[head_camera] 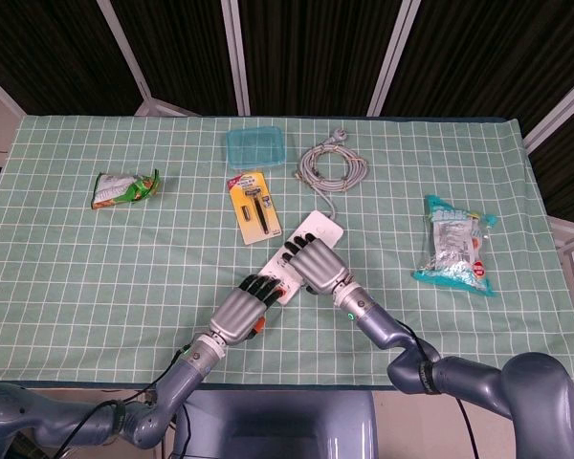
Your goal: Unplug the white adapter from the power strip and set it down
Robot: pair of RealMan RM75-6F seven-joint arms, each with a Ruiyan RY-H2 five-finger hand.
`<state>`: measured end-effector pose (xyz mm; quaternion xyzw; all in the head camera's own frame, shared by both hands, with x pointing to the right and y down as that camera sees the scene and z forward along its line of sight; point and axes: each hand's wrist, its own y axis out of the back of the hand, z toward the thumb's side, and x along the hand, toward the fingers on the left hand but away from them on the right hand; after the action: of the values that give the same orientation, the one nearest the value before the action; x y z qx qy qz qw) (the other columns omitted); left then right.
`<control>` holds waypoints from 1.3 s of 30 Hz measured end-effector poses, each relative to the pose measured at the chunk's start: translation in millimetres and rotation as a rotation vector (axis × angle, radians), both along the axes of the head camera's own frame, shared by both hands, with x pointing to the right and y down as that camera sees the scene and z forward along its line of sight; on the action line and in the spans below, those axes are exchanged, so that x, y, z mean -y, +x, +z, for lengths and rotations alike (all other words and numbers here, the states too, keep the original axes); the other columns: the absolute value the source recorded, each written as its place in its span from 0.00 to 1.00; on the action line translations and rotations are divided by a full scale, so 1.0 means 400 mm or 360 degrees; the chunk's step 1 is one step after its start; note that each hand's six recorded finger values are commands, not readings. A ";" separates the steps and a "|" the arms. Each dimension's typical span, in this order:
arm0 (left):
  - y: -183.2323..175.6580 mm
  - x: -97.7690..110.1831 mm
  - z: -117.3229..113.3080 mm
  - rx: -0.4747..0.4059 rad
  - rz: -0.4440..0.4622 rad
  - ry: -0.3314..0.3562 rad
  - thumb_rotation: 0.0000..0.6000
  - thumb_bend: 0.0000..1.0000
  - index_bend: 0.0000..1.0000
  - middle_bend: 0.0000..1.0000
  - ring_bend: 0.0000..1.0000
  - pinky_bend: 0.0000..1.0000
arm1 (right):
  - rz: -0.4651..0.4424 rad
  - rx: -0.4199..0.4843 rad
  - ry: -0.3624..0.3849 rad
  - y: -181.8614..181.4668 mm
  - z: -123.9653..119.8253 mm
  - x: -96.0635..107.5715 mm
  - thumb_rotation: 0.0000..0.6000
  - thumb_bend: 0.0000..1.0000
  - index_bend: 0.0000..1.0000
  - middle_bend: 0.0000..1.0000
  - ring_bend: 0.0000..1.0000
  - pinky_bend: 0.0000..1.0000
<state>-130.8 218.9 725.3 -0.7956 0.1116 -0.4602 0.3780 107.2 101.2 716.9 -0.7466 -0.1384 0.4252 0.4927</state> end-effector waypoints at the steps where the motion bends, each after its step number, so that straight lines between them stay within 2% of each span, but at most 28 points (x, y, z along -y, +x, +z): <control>1: 0.000 -0.001 0.000 0.0000 0.0001 0.0000 1.00 0.48 0.19 0.16 0.08 0.16 | 0.0003 -0.0004 -0.0002 0.002 0.003 0.000 1.00 0.24 0.42 0.28 0.25 0.32; 11: 0.001 -0.004 0.005 0.0004 0.0002 -0.0005 1.00 0.48 0.19 0.16 0.08 0.16 | 0.0008 -0.0005 -0.0017 0.007 0.015 -0.008 1.00 0.37 0.51 0.30 0.26 0.32; 17: 0.005 -0.006 0.005 0.0001 0.0004 -0.0008 1.00 0.48 0.19 0.16 0.08 0.16 | -0.0002 0.0003 -0.0022 0.005 0.016 -0.014 1.00 0.49 0.59 0.30 0.26 0.32; 20: 0.007 -0.008 0.004 -0.0002 0.0007 -0.0009 1.00 0.48 0.19 0.16 0.08 0.16 | -0.0002 0.0007 -0.0023 0.005 0.015 -0.015 1.00 0.52 0.65 0.31 0.26 0.33; 23: 0.008 -0.009 0.005 -0.0002 0.0007 -0.0012 1.00 0.48 0.19 0.16 0.08 0.16 | -0.0003 0.0017 -0.0013 0.003 0.011 -0.015 1.00 0.54 0.70 0.32 0.26 0.34; 39: 0.007 -0.016 0.003 0.0005 0.0017 -0.0018 1.00 0.48 0.19 0.16 0.08 0.16 | 0.0058 0.0084 0.0059 0.005 -0.044 0.014 1.00 0.55 0.72 0.33 0.27 0.34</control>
<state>-128.1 225.4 726.3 -0.7975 0.1042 -0.4600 0.3761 109.3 95.5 699.5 -0.7455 -0.1729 0.4116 0.4948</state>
